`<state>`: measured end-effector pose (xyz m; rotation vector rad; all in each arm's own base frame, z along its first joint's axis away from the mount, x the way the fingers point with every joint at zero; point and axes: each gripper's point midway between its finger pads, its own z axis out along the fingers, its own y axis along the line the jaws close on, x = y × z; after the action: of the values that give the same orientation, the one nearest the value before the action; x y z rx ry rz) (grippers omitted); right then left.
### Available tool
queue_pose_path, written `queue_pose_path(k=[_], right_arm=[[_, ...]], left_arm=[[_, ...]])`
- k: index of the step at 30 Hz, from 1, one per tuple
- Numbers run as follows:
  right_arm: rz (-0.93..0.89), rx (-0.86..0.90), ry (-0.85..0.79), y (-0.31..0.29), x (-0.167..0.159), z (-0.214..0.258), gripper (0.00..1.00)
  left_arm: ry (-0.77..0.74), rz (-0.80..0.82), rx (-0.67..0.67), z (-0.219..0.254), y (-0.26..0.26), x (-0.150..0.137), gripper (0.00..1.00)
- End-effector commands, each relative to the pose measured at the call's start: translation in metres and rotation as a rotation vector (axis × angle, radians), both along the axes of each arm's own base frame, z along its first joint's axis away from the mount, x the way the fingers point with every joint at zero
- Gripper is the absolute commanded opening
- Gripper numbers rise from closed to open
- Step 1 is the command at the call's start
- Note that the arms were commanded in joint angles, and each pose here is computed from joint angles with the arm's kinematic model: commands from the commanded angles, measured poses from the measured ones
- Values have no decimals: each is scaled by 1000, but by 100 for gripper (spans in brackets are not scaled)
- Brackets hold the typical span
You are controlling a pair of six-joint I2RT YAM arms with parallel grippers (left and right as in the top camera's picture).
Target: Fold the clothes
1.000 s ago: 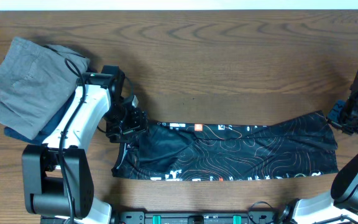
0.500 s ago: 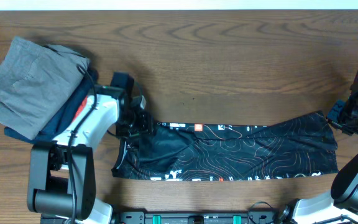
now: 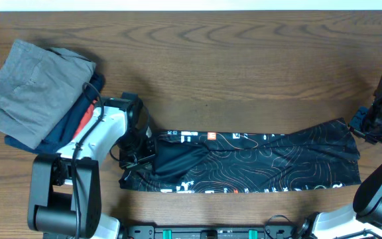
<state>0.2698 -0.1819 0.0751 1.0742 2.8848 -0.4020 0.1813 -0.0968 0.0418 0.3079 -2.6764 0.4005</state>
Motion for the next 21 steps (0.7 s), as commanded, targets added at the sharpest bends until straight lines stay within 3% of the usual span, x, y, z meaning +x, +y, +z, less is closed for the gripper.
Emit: queue_pose_path(k=[1, 2, 5, 6, 10, 13, 21], right_arm=[[-16, -2, -7, -1, -1, 2, 15], [-16, 1, -2, 0, -2, 2, 16], [-8, 15, 19, 3, -7, 2, 20], [7, 29, 26, 5, -8, 1, 24], [78, 84, 58, 15, -14, -5, 48], [110, 94, 68, 14, -18, -13, 59], [204, 150, 66, 9, -22, -39, 62]], left_arm=[[-2, -5, 31, -2, 6, -3, 7], [-2, -6, 34, -2, 6, -3, 13], [-15, -7, 35, -3, 6, -1, 65], [-24, -7, 34, -4, 6, 1, 69], [-82, -3, 24, -3, 4, 17, 71], [-128, 9, 17, 6, 4, 32, 71], [-247, 60, 5, 40, 14, 52, 71]])
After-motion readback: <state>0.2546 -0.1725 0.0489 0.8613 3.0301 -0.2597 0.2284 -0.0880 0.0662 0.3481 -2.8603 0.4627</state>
